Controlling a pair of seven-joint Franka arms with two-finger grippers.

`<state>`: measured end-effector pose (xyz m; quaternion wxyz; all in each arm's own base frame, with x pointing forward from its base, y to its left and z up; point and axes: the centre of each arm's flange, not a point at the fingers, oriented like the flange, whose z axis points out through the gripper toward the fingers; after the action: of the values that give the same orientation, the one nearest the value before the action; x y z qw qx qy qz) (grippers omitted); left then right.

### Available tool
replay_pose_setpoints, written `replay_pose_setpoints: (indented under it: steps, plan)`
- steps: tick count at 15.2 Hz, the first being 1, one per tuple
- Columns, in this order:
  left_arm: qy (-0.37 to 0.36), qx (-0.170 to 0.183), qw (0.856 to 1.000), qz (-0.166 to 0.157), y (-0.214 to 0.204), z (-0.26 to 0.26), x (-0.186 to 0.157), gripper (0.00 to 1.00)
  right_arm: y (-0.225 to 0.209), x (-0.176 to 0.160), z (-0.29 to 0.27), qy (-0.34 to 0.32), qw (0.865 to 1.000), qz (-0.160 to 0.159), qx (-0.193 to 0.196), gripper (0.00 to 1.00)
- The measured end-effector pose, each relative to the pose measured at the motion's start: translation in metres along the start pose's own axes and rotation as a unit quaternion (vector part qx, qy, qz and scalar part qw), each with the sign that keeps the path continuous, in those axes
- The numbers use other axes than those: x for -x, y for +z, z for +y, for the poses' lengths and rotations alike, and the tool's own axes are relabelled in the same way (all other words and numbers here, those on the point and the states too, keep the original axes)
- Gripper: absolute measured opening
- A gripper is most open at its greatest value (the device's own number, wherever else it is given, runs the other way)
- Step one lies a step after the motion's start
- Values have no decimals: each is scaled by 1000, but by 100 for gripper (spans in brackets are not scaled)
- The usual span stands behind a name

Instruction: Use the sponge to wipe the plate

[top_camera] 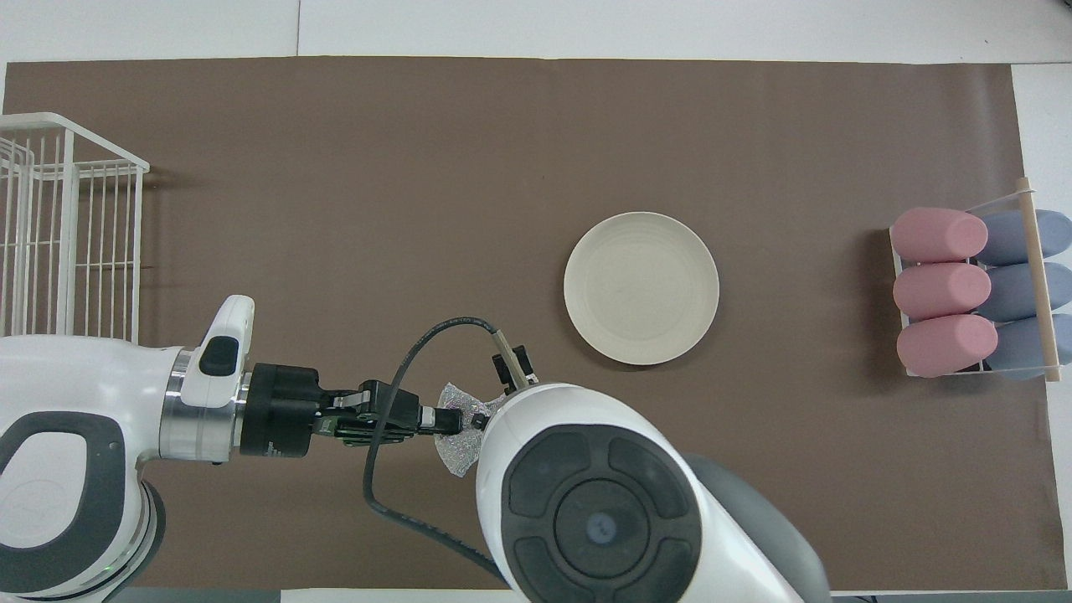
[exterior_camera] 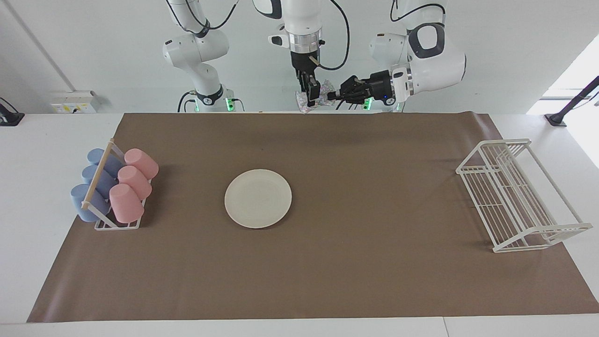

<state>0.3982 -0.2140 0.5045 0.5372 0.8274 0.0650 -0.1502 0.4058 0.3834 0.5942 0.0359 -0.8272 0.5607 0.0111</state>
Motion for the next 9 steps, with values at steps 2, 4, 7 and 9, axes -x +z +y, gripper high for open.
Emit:
replay_pose_setpoints:
  steps: [2,4,7,9]
  plan:
    - [-4,1,1000,3,-2,0,-1,4,-6,-25,-1,-72,997,8,10,89]
    - [-8,-15,1000,9,-3,-3,-3,4,-11,-61,-1,-154,987,14,32,100]
    - [-30,-87,995,27,-4,-5,-11,4,-24,-128,-4,-262,964,13,43,100]
    - [-47,-134,989,37,0,3,-17,4,-33,-173,-5,-318,947,13,39,100]
